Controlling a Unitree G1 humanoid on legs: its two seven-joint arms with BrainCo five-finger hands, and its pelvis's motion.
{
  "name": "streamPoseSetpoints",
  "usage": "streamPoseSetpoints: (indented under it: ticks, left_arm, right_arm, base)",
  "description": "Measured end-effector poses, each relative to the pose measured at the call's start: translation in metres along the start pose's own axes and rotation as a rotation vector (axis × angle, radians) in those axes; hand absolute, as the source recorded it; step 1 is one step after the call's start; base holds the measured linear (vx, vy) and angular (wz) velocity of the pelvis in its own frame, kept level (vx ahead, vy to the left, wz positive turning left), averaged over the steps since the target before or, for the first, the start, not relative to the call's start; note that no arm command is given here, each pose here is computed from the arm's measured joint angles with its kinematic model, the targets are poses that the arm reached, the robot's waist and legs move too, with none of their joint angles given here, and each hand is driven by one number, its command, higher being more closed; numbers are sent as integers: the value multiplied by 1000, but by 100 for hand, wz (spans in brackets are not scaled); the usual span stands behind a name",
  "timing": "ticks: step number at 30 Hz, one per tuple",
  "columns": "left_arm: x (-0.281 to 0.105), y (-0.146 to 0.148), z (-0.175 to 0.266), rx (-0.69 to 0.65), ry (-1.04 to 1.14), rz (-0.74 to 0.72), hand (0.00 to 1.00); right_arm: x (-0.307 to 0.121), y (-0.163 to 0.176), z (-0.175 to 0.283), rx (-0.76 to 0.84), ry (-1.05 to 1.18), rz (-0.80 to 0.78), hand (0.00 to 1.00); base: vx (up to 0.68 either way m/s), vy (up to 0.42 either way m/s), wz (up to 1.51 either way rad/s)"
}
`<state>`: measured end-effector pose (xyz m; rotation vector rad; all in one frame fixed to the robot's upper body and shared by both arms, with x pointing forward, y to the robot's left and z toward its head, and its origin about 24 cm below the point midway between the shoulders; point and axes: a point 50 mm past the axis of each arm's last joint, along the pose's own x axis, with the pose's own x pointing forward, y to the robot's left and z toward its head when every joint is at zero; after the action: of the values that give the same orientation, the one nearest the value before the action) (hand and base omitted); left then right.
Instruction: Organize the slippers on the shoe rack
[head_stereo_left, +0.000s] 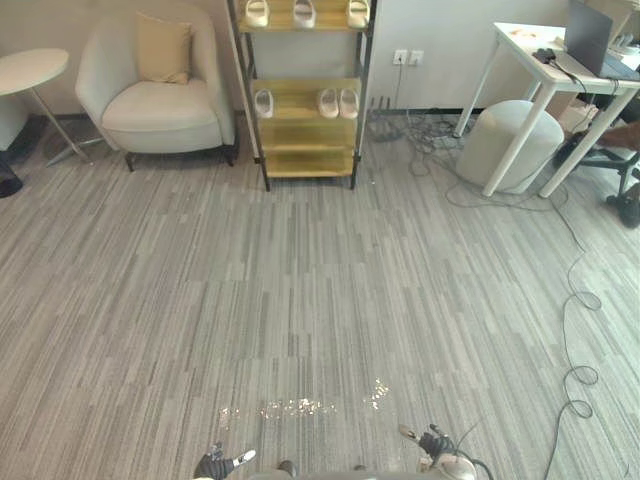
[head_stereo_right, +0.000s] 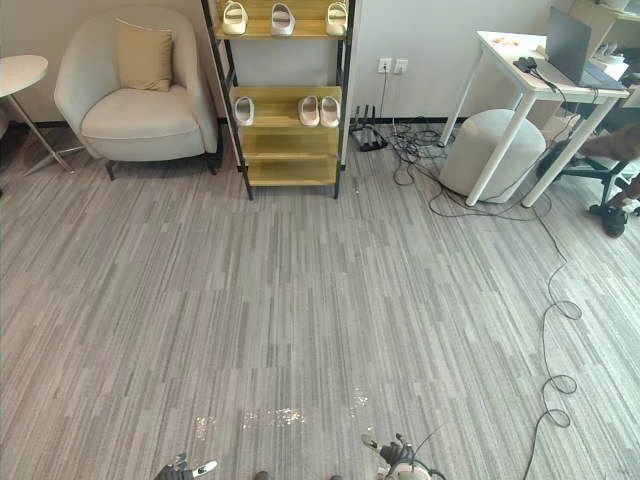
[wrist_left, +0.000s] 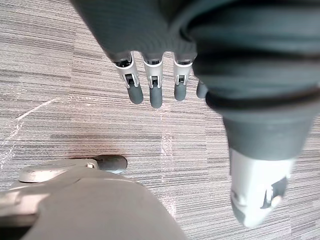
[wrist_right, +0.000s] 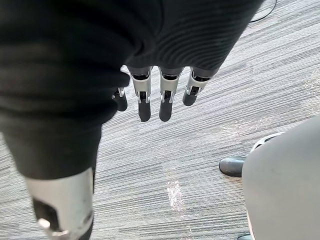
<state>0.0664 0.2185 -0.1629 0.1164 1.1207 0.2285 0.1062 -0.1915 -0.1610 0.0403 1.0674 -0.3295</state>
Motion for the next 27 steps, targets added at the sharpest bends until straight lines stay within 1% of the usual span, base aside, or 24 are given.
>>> streamPoseSetpoints:
  ticks: [27]
  left_arm:
    - [-1, -1, -4, 0, 18, -3, 0]
  right_arm:
    - [-1, -2, -4, -2, 10, -3, 0]
  base:
    - [0, 0, 1]
